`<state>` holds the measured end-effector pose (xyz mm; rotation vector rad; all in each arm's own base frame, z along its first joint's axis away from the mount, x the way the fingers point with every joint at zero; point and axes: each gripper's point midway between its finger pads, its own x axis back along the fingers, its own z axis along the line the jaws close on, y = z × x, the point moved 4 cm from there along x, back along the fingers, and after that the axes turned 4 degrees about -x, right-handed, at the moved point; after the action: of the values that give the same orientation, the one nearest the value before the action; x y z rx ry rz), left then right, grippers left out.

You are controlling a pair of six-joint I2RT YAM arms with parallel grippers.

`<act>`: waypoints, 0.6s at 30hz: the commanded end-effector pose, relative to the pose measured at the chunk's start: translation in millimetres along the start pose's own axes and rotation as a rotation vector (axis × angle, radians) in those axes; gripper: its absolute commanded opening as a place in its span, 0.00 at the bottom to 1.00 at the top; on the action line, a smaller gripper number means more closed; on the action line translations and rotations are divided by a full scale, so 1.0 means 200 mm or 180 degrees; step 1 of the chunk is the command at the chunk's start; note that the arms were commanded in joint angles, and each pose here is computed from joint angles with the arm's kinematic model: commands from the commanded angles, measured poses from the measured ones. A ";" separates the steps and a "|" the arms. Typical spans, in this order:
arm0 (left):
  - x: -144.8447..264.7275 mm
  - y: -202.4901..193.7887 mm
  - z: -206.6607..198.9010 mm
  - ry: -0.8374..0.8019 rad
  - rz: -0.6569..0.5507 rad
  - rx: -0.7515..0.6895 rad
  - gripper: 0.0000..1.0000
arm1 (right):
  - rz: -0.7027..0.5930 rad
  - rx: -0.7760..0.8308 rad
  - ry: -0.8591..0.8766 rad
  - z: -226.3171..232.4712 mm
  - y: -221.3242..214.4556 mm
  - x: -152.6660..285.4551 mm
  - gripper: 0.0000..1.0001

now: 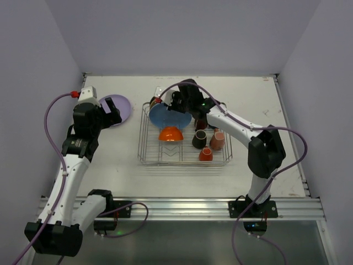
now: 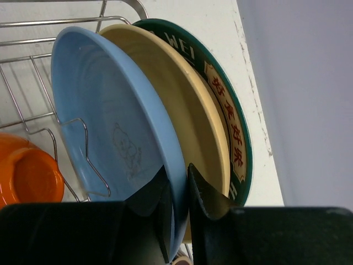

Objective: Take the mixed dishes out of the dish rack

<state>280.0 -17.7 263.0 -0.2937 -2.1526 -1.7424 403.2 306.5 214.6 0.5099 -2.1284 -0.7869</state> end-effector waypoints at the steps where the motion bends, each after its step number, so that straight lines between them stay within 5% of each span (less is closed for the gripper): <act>1: 0.02 0.01 0.01 0.0005 -0.0108 -0.0091 1.00 | -0.0368 0.0192 -0.0109 -0.01 0.12 0.06 0.07; 18: 0.05 0.05 0.03 0.0127 -0.0179 -0.0035 1.00 | -0.0733 0.0406 -0.0216 -0.04 0.26 0.24 0.00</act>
<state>275.9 -14.0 263.5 -0.2572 -2.1475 -1.7443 387.3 306.2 226.0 0.6480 -2.1742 -0.7284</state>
